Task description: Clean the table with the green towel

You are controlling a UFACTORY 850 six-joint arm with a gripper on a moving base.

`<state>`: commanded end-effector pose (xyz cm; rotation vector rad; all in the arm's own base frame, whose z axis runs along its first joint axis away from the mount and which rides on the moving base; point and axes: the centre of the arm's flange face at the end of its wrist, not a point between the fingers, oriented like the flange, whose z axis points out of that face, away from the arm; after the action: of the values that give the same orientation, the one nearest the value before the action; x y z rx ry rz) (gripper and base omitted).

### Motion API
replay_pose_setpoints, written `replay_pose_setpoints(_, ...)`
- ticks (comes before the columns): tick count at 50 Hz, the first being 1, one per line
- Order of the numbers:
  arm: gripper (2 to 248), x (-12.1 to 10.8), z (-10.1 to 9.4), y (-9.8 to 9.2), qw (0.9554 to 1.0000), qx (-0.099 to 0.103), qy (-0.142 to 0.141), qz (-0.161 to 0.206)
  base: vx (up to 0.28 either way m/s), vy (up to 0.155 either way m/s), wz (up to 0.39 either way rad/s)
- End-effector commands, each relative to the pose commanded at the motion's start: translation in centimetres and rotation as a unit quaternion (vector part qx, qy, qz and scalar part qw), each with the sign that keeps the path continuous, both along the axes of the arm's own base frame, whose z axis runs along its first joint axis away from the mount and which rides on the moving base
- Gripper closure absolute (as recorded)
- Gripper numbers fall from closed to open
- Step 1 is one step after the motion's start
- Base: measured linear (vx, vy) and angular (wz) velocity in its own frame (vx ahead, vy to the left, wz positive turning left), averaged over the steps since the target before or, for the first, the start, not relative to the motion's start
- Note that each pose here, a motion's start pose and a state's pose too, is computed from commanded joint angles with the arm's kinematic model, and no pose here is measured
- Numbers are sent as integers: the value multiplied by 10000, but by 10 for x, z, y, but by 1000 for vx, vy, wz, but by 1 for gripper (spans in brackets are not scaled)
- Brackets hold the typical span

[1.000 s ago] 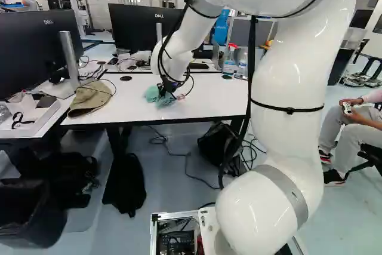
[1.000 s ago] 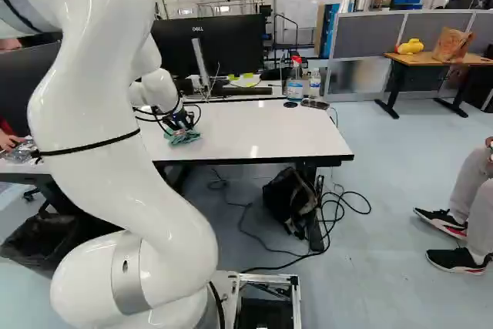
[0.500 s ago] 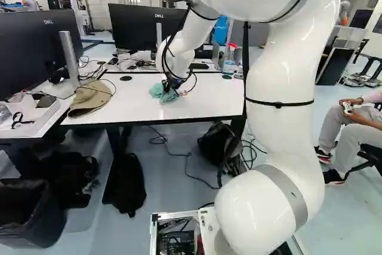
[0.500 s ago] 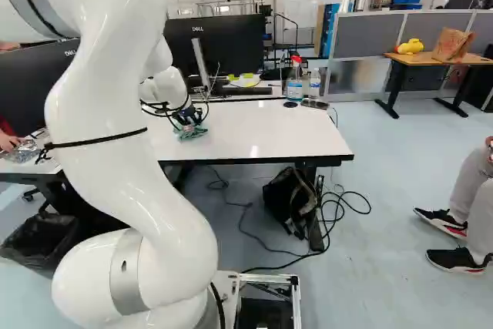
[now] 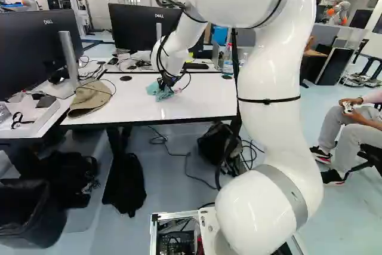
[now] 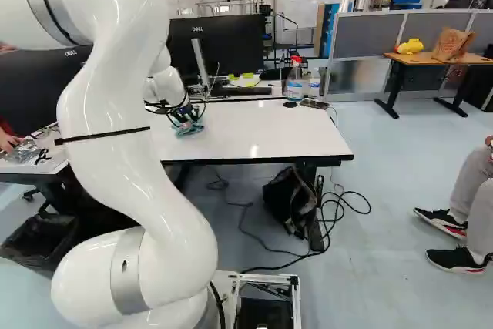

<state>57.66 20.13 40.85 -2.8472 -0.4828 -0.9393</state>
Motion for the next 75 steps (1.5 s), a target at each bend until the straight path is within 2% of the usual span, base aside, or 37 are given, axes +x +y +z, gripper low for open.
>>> replay_pose_setpoints(13,199,-8,0,21,9998,0,1,180,0,0,0)
replay_pose_setpoints(39,199,-50,2,45,9987,-37,90,509,0,0,0)
replay_pose_setpoints(57,199,-83,4,39,9981,-73,176,585,0,0,0)
replay_pose_setpoints(75,199,-104,5,13,9987,-98,244,447,0,0,0)
